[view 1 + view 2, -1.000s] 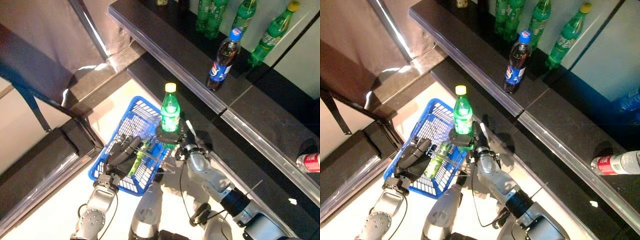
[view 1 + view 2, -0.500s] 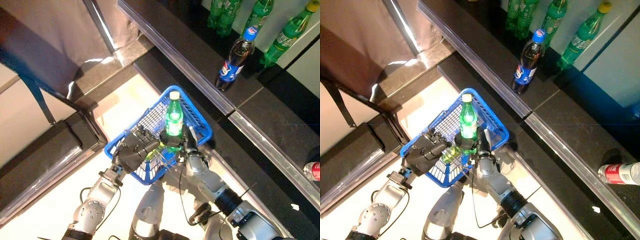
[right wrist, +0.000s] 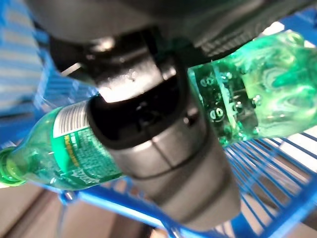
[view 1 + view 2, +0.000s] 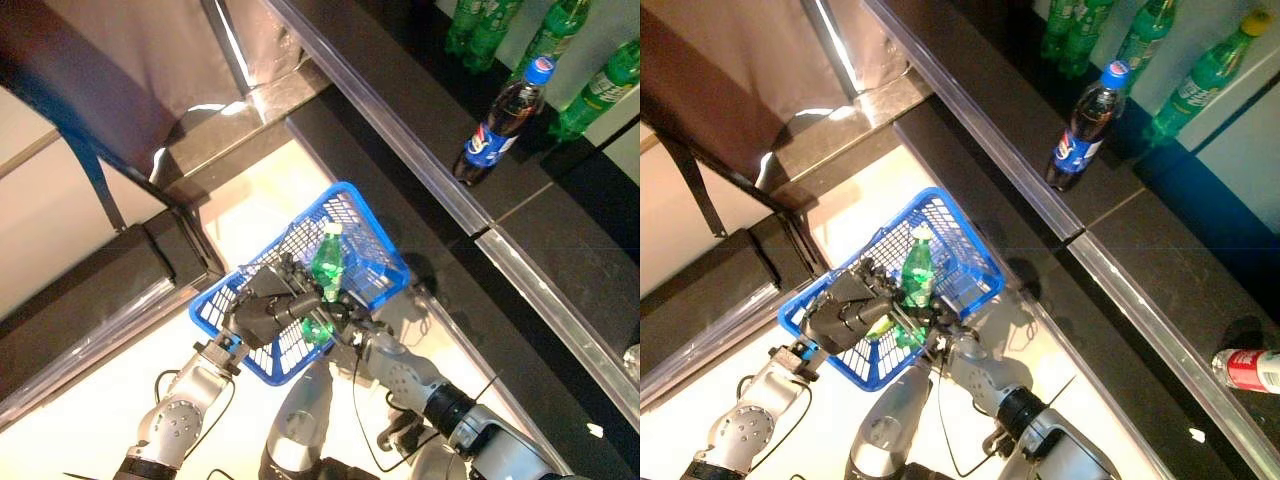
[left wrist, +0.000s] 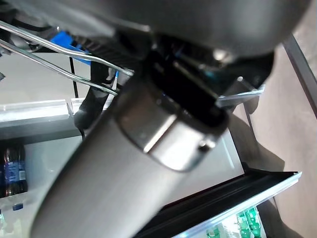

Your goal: Pick up the drink and place into the basket.

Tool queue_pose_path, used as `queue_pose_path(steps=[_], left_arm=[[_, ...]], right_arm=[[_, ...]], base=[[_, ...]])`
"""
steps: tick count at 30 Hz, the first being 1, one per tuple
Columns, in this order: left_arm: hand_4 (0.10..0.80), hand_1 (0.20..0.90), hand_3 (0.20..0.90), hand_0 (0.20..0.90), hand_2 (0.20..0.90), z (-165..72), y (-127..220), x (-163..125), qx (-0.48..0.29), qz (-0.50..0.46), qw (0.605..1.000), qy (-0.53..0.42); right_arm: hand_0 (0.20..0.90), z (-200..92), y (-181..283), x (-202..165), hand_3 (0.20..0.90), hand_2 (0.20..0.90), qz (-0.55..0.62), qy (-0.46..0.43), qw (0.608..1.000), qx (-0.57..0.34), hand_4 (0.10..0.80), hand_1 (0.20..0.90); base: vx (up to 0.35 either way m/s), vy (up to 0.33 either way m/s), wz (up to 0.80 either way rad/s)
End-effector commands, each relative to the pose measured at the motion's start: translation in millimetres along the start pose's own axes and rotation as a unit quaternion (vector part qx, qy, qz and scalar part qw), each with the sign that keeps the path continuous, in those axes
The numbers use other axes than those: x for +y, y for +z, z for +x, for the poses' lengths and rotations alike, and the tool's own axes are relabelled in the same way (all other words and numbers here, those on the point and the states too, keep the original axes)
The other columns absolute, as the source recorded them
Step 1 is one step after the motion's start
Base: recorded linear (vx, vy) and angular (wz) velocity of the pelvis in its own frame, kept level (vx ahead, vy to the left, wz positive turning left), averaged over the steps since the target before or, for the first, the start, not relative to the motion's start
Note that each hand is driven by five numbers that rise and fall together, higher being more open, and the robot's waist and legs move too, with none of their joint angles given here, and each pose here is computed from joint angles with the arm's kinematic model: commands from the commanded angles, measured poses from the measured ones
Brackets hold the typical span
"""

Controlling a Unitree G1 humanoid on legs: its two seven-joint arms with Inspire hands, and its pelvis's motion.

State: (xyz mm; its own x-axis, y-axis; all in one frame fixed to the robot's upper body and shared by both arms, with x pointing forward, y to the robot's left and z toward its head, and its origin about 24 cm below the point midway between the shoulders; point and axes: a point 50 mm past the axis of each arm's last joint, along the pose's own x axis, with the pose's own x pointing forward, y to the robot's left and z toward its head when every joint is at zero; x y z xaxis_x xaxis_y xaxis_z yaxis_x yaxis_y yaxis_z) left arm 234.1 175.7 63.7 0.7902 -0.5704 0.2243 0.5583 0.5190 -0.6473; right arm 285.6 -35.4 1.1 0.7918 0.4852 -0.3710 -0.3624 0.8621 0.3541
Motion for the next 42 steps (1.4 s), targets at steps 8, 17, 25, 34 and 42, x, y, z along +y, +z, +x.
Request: queue_pose_path(steps=[8, 17, 25, 34, 42], left_arm=[[0.100, 0.300, 0.200, 0.300, 0.300, 33.2, 43.4, -104.0, -0.067, 0.064, 0.924, -0.372], [0.100, 0.300, 0.200, 0.300, 0.300, 34.0, 45.6, -105.6, -0.057, 0.071, 0.917, -0.387], [0.100, 0.300, 0.200, 0.300, 0.300, 41.7, 48.4, -117.5, -0.044, 0.056, 0.916, -0.394], [0.100, 0.300, 0.200, 0.300, 0.300, 50.5, 46.7, -121.8, -0.040, 0.022, 0.920, -0.389], [0.100, 0.300, 0.200, 0.300, 0.300, 52.9, 45.8, -124.5, -0.044, 0.020, 0.922, -0.383]], right_arm=[[0.300, 15.3, 64.8, 79.8, 0.200, 0.300, 0.036, 0.179, 0.980, -0.082, 0.100, 0.300], [0.300, 32.4, 84.8, 25.8, 0.200, 0.300, 0.218, 0.112, 0.968, -0.059, 0.100, 0.300], [0.827, 36.6, 111.1, -7.1, 0.815, 0.827, 0.270, 0.032, 0.960, -0.072, 0.715, 0.827], [0.900, 39.8, 127.0, -13.1, 0.900, 0.900, 0.282, 0.005, 0.958, -0.046, 0.800, 0.900], [0.900, 41.1, 118.4, -9.8, 0.900, 0.900, 0.246, 0.024, 0.969, -0.013, 0.800, 0.900]], base=[[-0.002, 0.007, 0.03], [0.026, 0.000, 0.03], [0.010, -0.017, 0.15], [-0.001, 0.001, 0.01], [-0.002, 0.000, 0.01]])
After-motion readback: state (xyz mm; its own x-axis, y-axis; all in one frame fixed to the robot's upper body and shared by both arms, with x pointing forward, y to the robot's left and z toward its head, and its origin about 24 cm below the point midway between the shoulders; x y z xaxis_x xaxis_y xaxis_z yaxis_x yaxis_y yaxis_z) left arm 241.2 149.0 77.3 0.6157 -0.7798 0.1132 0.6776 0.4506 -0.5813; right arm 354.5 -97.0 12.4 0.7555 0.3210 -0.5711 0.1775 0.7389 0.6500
